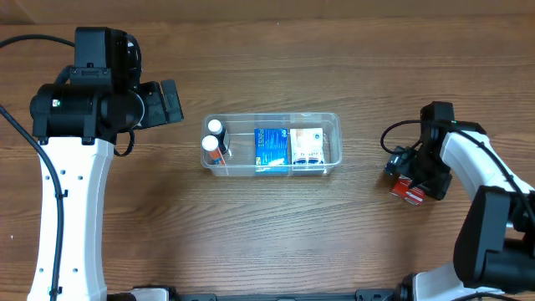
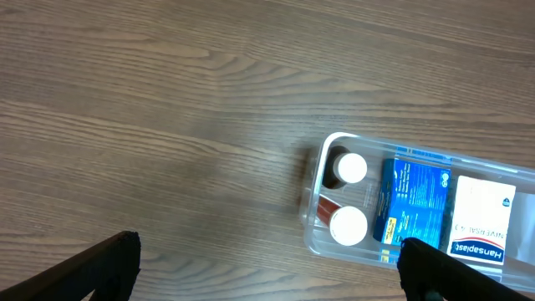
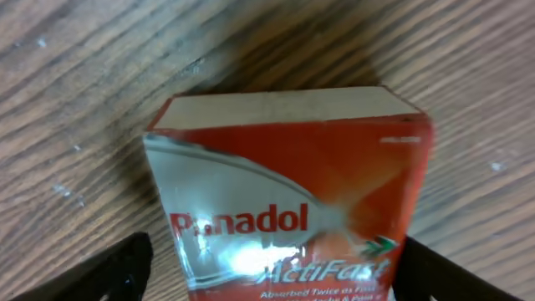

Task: Pack container
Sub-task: 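Lower the Panadol box into the container beside the blue box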

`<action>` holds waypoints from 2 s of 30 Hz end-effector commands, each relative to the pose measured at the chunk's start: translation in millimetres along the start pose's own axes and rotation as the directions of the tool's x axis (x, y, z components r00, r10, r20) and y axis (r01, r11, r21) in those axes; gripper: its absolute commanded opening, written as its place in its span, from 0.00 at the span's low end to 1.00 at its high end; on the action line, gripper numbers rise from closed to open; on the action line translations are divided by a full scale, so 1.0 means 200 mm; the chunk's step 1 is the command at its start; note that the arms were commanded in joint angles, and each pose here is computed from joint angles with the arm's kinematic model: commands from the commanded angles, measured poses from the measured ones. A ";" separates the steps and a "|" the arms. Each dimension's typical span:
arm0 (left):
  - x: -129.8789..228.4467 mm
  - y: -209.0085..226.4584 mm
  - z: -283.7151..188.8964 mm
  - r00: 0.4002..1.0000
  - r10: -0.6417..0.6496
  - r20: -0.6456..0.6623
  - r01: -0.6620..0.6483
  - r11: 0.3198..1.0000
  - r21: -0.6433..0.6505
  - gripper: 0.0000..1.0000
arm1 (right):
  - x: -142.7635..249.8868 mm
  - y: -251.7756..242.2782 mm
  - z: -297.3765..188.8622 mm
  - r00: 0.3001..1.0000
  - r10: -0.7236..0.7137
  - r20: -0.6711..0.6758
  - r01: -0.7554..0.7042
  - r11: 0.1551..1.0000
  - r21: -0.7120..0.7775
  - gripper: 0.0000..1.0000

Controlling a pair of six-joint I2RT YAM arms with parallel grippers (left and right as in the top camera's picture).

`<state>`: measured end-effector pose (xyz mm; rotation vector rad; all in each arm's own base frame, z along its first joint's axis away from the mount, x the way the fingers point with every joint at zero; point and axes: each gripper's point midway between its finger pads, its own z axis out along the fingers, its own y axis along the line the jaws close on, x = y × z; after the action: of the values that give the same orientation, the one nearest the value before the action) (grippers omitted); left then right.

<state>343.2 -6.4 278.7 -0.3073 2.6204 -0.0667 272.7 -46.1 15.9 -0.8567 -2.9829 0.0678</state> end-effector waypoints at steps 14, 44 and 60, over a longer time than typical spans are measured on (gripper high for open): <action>-0.01 0.01 0.00 1.000 0.007 0.005 -0.007 1.000 -0.007 1.00 | -0.06 0.06 -0.16 1.000 -0.006 0.009 0.006 0.999 -0.043 0.66; -0.02 0.01 0.00 1.000 0.007 0.007 -0.007 1.000 -0.011 1.00 | 0.28 1.18 -0.51 0.841 -0.513 0.172 0.537 0.831 -0.143 0.67; -0.01 0.01 0.00 1.000 0.007 0.001 -0.007 1.000 -0.012 1.00 | 0.26 1.16 -0.55 0.836 -0.511 0.198 0.539 0.833 -0.126 0.88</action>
<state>343.0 -6.4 278.6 -0.3069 2.6216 -0.0664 349.1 183.6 99.1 0.0035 -3.2282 -0.1709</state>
